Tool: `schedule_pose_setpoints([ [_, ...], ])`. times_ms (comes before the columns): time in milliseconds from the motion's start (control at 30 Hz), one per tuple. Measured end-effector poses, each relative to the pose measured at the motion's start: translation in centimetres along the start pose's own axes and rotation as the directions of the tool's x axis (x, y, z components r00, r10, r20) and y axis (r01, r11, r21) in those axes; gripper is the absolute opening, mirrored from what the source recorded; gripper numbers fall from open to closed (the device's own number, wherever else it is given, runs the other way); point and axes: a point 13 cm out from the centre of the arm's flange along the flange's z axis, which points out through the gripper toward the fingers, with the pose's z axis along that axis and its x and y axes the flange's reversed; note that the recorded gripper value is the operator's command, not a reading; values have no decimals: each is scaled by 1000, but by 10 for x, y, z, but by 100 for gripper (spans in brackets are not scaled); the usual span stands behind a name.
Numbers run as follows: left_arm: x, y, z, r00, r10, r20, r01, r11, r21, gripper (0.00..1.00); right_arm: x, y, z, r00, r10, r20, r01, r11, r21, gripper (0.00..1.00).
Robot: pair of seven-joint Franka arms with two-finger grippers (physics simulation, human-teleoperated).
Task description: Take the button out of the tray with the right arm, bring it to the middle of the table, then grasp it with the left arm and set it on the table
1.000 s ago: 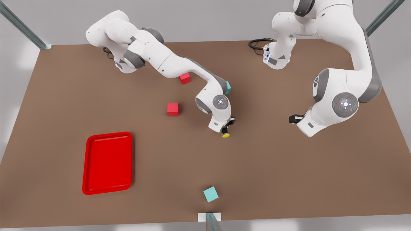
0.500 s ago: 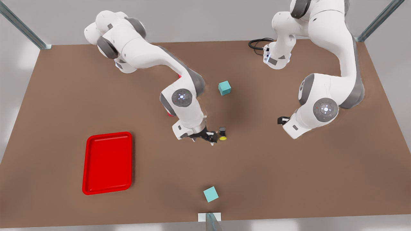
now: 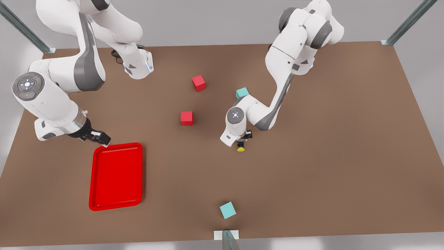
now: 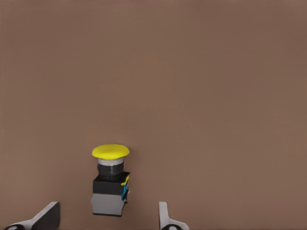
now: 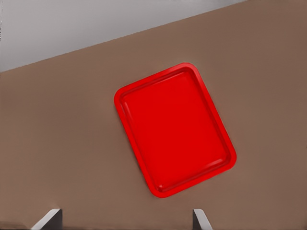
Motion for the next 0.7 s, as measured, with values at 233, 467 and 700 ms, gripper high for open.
schedule_pose_setpoints([
  [233,-18,16,30,1000,-22,0,22,1000,23,100,-4,2,-7,985,-167,30,165,984,65,100],
  [467,1,1,58,998,-13,-60,16,998,60,100,-19,-11,-8,969,-242,56,237,968,87,100],
  [700,5,-2,60,997,44,-70,-38,997,72,100,-22,-12,-10,951,-302,61,296,951,94,100],
])
